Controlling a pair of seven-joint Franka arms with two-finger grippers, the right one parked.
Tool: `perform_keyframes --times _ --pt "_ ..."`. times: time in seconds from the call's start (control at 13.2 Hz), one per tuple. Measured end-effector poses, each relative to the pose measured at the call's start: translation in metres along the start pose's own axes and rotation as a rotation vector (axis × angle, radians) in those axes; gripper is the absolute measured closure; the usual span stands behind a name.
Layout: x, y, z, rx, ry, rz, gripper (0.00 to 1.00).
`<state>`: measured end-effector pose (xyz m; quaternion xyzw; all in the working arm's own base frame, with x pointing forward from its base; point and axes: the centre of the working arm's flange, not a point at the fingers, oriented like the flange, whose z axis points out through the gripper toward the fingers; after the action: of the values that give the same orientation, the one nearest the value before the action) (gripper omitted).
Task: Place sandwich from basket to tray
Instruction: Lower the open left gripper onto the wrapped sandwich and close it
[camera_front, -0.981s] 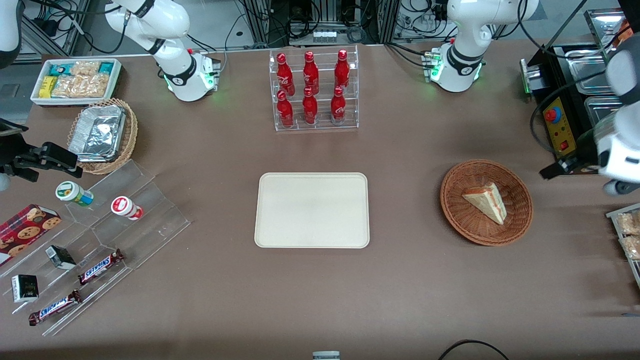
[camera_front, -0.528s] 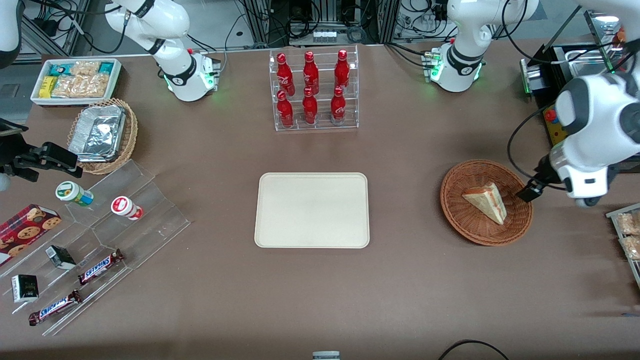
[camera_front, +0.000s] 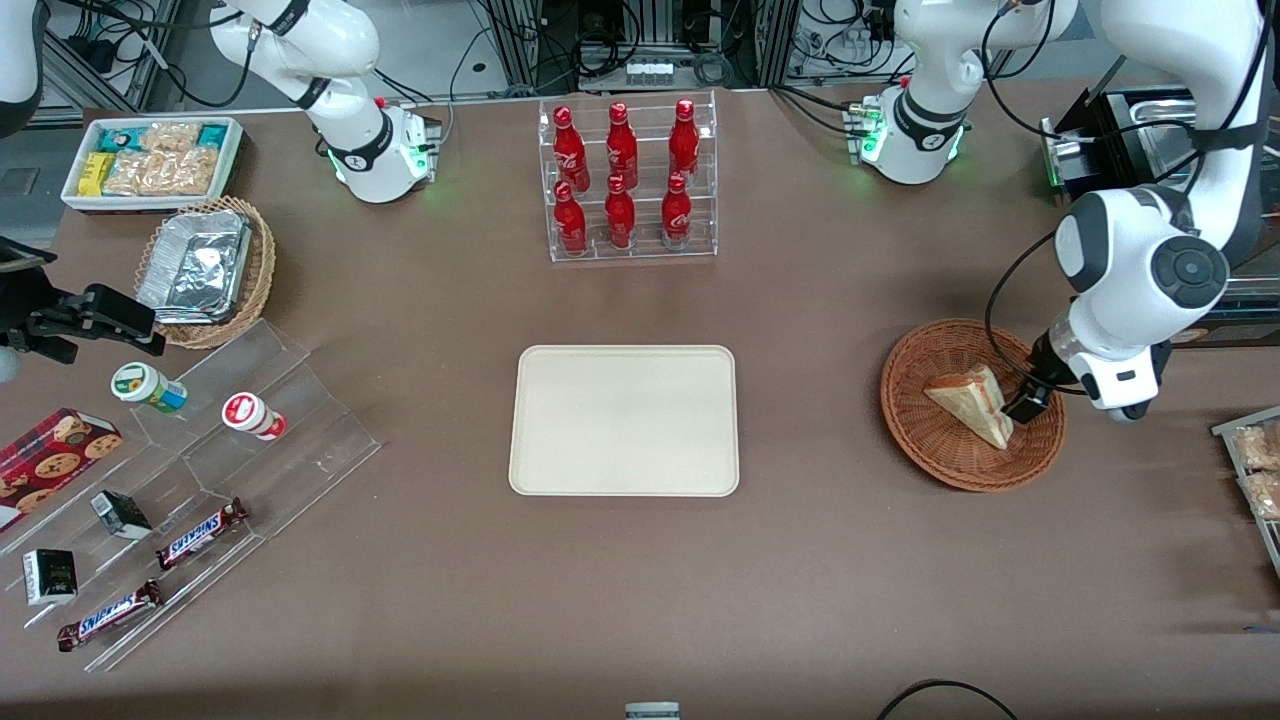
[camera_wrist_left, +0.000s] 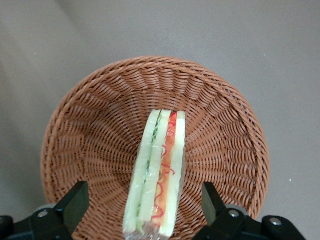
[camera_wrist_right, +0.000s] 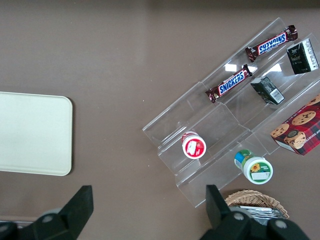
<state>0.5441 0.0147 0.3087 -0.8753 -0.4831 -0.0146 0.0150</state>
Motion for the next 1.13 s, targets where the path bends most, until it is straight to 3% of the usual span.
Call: perform_keyframes --times 0.38,0.75,0.83,0.98,1.13 --pt "-0.017 0.014 0.022 -0.003 0.003 0.009 0.0" --pt "-0.035 0.015 0.05 0.017 -0.007 0.013 0.0" --pt "-0.036 0.014 0.054 0.02 -0.009 0.008 0.08" --pt "-0.036 0.013 0.054 0.02 -0.008 -0.003 0.14" --pt "-0.034 0.013 0.05 0.015 -0.005 -0.004 0.39"
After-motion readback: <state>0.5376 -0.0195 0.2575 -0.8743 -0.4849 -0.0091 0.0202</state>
